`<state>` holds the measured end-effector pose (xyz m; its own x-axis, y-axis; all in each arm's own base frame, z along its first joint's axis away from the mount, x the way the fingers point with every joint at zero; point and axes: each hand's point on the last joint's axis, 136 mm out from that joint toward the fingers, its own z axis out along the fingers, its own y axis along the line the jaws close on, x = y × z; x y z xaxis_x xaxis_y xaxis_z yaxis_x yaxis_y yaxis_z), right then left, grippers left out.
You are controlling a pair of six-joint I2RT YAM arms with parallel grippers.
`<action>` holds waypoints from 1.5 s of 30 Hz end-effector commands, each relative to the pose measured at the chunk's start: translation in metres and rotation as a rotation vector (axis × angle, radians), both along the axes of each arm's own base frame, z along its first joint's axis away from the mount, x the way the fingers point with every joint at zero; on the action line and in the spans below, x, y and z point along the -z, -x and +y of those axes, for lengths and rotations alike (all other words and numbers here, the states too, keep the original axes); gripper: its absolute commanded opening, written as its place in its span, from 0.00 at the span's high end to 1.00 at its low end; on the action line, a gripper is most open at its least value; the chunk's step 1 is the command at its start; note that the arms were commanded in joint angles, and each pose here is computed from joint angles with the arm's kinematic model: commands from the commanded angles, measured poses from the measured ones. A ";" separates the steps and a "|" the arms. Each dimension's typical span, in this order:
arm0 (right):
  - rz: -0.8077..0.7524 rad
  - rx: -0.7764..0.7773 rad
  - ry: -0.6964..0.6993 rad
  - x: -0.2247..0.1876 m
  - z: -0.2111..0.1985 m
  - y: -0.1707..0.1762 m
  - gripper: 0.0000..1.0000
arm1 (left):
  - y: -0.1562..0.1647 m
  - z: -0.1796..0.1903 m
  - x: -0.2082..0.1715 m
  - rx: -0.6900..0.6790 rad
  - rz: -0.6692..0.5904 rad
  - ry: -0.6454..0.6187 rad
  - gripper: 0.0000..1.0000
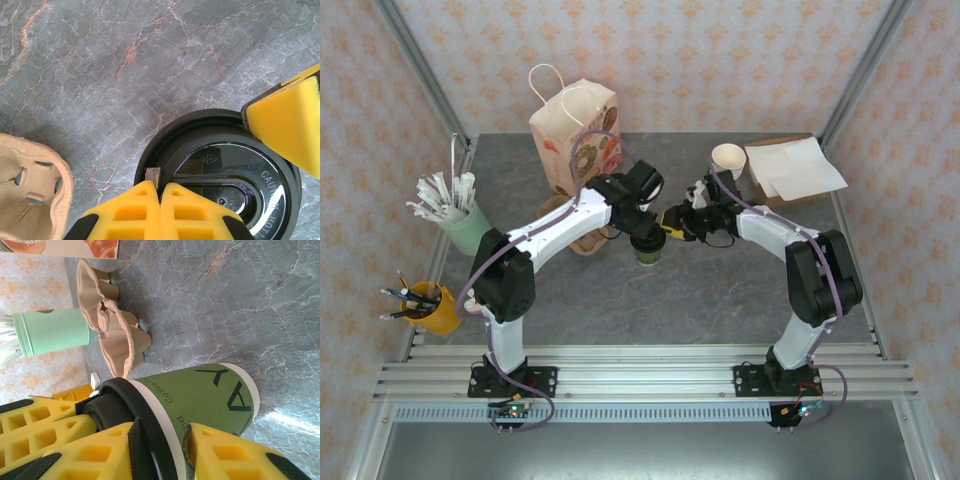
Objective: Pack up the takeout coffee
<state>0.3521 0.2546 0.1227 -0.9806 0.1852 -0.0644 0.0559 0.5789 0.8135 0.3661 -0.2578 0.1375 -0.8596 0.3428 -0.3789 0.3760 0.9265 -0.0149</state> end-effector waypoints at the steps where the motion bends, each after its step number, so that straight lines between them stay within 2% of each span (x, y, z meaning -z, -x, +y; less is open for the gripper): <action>1: 0.086 -0.095 0.010 0.014 0.013 0.033 0.67 | 0.009 -0.005 0.027 0.011 0.063 0.008 1.00; 9: 0.214 -0.038 0.224 0.087 -0.014 0.058 0.78 | 0.024 0.001 0.057 -0.018 0.107 0.002 1.00; 17: 0.405 -0.057 0.413 0.162 -0.052 0.121 0.83 | 0.065 0.017 0.106 -0.099 0.200 0.018 1.00; 19: 0.420 -0.055 0.428 0.167 -0.057 0.128 0.84 | 0.071 0.019 0.110 -0.111 0.205 0.022 1.00; 22: 0.345 -0.045 0.413 0.145 -0.050 0.108 0.83 | 0.064 0.019 0.094 -0.110 0.168 0.017 1.00; 24: 0.235 -0.028 0.360 0.109 -0.037 0.079 0.76 | 0.052 0.020 0.070 -0.114 0.124 -0.013 1.00; 26: 0.087 0.007 0.299 0.056 -0.022 0.044 0.63 | 0.036 0.022 0.041 -0.133 0.068 -0.042 1.00; 29: -0.106 0.108 0.250 -0.015 -0.019 0.002 0.51 | 0.022 0.022 0.013 -0.173 0.018 -0.050 1.00; 32: -0.194 0.159 0.197 -0.054 -0.019 -0.013 0.42 | 0.016 0.019 0.004 -0.205 0.011 -0.040 1.00; 36: -0.148 0.128 0.158 -0.047 -0.013 0.002 0.26 | 0.012 0.019 0.002 -0.257 -0.002 -0.023 1.00; 40: -0.130 0.222 0.194 -0.030 -0.031 0.013 0.01 | 0.005 0.012 -0.006 -0.322 -0.024 0.043 1.00; 45: -0.133 0.391 0.291 -0.023 -0.069 0.012 0.01 | -0.018 0.011 -0.020 -0.402 -0.103 0.050 1.00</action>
<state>0.3310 0.2099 0.1381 -0.8923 0.3878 -0.2311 0.1454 0.7316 0.6661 0.3701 -0.2517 0.1454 -0.9025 0.0338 -0.4294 0.0717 0.9948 -0.0725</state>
